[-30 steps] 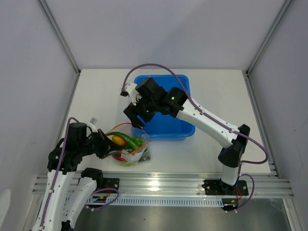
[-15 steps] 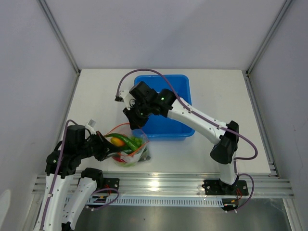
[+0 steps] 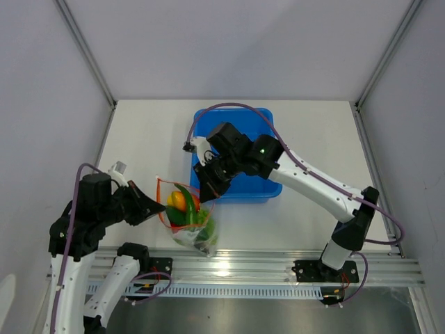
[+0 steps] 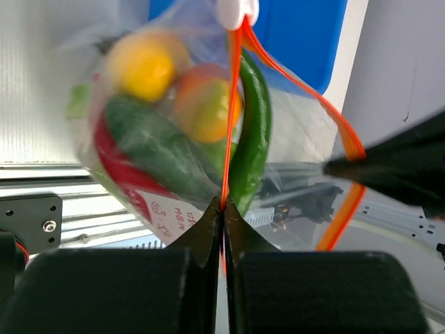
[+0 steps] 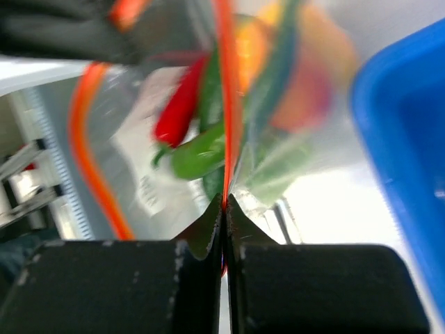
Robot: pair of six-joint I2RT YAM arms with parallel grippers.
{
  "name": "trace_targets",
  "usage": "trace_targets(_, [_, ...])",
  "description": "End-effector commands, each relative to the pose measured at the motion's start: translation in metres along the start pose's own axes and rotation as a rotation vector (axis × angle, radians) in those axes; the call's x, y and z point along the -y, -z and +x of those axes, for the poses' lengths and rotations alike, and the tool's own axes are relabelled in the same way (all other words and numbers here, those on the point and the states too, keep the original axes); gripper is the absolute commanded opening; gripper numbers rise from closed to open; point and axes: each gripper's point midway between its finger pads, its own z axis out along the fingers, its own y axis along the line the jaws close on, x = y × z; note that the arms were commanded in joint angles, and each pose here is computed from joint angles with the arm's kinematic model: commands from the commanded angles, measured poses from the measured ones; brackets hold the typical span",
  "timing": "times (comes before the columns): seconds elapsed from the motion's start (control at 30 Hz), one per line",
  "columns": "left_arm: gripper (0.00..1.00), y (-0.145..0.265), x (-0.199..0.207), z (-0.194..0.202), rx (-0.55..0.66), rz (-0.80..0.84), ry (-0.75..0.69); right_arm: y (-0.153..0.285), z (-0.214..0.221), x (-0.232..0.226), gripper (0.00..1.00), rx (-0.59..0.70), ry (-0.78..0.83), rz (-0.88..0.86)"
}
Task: Place the food in the zip-top bag and seal the zipper
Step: Adjust the zipper food storage bag at the center of the board.
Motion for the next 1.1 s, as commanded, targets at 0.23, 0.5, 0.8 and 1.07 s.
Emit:
trace_targets(0.23, [0.01,-0.020,0.043,0.002,-0.132,0.209,-0.145,0.033,0.039,-0.084,0.00,-0.053,-0.098,-0.240])
trace_targets(0.5, [0.01,-0.063,0.056,0.018,-0.200,0.264,-0.235,0.013,0.051,-0.082,0.00,0.034,-0.138,-0.294])
trace_targets(0.8, [0.01,-0.086,0.020,0.028,-0.171,0.208,-0.251,-0.021,0.042,-0.075,0.15,0.120,-0.092,-0.272])
trace_targets(1.07, [0.00,-0.097,0.029,0.027,-0.159,0.284,-0.294,-0.028,0.026,-0.057,0.61,0.182,-0.006,-0.170])
